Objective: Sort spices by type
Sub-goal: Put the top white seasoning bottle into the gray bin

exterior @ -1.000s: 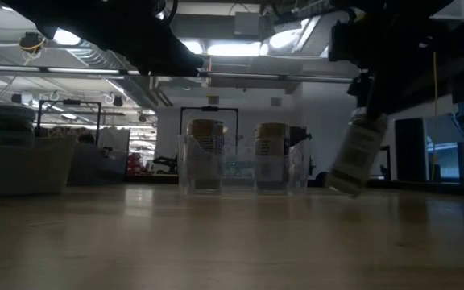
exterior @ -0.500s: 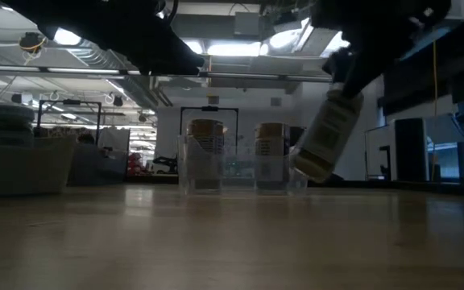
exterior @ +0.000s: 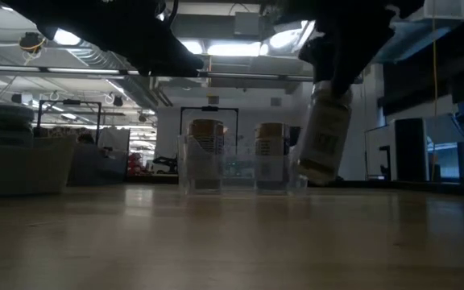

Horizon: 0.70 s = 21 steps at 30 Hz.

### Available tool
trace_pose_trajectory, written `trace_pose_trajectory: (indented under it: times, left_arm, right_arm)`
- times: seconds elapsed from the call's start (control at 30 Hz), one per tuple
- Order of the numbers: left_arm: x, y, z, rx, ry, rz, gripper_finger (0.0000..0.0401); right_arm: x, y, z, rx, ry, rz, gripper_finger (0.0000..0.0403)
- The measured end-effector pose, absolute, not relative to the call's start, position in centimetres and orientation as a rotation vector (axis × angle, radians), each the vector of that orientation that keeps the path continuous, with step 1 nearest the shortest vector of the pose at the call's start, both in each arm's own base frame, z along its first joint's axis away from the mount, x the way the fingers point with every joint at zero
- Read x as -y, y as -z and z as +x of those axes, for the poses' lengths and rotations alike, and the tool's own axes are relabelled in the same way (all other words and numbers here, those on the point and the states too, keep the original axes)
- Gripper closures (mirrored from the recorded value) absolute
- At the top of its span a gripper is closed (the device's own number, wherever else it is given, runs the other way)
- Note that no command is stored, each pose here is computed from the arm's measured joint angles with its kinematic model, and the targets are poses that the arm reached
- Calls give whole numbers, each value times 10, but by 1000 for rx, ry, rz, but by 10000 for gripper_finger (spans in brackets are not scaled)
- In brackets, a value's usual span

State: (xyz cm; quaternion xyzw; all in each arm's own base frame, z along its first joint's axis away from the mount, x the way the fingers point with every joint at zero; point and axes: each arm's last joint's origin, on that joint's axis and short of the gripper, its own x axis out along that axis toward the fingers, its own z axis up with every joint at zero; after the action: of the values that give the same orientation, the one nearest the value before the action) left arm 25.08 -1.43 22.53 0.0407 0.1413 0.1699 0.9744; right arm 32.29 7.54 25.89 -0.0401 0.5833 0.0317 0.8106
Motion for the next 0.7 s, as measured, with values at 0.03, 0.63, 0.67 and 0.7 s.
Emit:
trace_pose_trajectory:
  times: [0.03,0.63,0.67,0.7]
  left_arm:
    - [14,-225,251,-285,-343,82,156]
    - [14,-225,251,-284,-343,82,156]
    - [14,-225,251,-284,-343,82,156]
    - [14,-225,251,-284,-343,82,156]
  right_arm:
    - [-76,-256,324,-1257,-65,-90,193]
    - [-80,-239,339,-1246,-80,-77,154]
    - [-80,-239,339,-1244,-90,-73,146]
    - [-80,-239,339,-1245,-102,-68,138]
